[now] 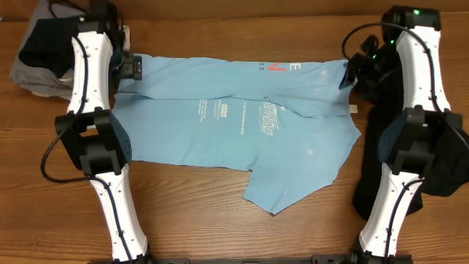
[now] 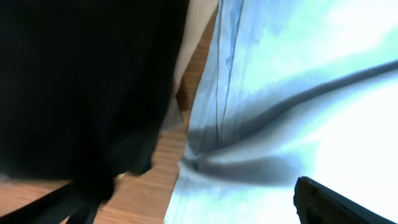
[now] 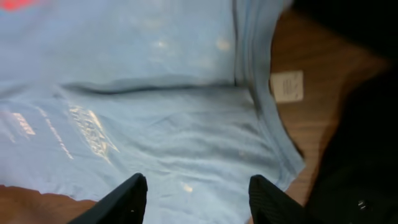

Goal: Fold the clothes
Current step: 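Release the collar and move both grippers to the T-shirt's bottom hem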

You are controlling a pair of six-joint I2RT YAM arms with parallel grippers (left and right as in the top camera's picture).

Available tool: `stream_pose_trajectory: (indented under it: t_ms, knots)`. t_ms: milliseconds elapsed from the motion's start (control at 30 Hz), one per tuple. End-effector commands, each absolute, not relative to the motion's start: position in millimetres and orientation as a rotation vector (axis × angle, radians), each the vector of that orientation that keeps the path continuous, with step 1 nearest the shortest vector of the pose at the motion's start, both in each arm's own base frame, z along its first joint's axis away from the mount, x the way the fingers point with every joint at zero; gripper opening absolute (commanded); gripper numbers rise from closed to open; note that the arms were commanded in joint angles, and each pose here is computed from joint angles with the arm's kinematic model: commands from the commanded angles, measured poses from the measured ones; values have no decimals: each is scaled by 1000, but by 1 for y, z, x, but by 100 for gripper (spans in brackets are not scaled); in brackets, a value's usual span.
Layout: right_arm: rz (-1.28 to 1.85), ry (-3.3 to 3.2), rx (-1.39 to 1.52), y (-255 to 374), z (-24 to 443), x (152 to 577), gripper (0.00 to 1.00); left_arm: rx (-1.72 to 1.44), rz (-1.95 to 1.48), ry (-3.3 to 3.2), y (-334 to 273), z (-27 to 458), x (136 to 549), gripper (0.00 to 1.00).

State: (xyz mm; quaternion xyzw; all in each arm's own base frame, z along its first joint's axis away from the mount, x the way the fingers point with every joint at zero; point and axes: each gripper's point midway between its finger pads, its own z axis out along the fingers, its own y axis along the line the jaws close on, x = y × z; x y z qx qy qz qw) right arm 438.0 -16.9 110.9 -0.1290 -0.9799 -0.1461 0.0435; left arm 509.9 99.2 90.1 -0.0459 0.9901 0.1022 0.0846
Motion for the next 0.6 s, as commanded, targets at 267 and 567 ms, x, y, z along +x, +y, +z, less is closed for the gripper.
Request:
stream_pose_trajectory:
  t_ms: [267, 567]
  knots:
    - [-612, -3685, -399, 3, 382, 372, 64, -65, -140, 2282, 31, 383, 481, 100]
    - [-737, -3742, -297, 47, 416, 268, 68, -37, -176, 2126, 11, 471, 388, 100]
